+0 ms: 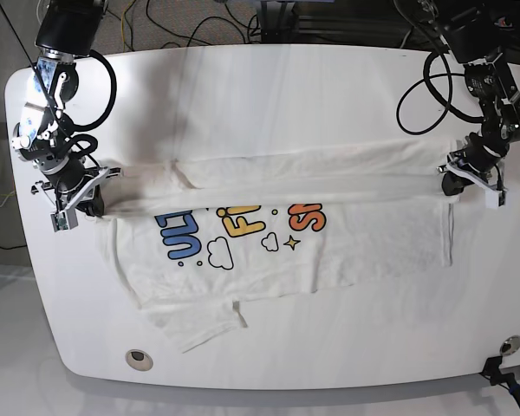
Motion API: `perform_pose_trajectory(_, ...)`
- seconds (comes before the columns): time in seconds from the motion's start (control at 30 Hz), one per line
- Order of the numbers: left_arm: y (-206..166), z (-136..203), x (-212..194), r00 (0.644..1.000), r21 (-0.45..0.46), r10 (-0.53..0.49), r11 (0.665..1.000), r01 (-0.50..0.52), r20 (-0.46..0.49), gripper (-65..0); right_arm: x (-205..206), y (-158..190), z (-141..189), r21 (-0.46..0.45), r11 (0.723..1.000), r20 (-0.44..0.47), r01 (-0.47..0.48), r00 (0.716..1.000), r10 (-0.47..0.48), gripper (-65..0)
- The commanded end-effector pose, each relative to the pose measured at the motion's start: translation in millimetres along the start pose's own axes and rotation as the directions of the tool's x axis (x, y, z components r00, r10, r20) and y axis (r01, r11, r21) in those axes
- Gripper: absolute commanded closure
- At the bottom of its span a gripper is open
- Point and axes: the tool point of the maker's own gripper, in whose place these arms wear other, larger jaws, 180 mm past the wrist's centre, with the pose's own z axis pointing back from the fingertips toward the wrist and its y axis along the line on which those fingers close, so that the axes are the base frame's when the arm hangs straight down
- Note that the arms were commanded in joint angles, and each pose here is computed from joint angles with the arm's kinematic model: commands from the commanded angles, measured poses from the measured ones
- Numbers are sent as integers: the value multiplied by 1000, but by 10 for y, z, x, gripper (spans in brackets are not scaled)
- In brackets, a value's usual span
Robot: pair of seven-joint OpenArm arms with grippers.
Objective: Fold the T-shirt properly
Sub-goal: 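Open both grippers and release the folded shoulder edge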
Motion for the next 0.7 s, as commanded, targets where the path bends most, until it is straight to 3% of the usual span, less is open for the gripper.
perform_pose_trajectory(0.0, 21, 35, 187, 999, 6, -12, 1000, 12, 53, 0, 195, -96, 42, -20, 1000, 55, -9, 998, 10, 0)
perform_pose_trajectory(0.07, 49, 44, 201, 998, 21, -4, 1000, 3, 60, -13, 156, -99, 20, -19, 1000, 41, -1, 999, 2, -97)
perform_pose_trajectory(0.13, 43, 44, 231, 998, 24, -1, 1000, -1, 70, -97, 110, -99, 10, -17, 1000, 29, 2, 1000, -2, -201)
perform_pose_trajectory(0.2, 33, 46, 242, 997, 17, 0, 1000, -1, 71, -151, 107, -93, 6, -15, 1000, 28, 0, 1000, 0, -250)
perform_pose_trajectory(0.4, 41, 93, 219, 998, 15, 10, 1000, -11, 69, -182, 123, -107, 92, -24, 1000, 40, -17, 999, 18, -258)
perform_pose_trajectory(0.67, 157, 343, 9, 999, 47, 11, 999, -13, 40, -193, 133, -46, 472, -26, 1000, 104, -9, 995, 11, -236)
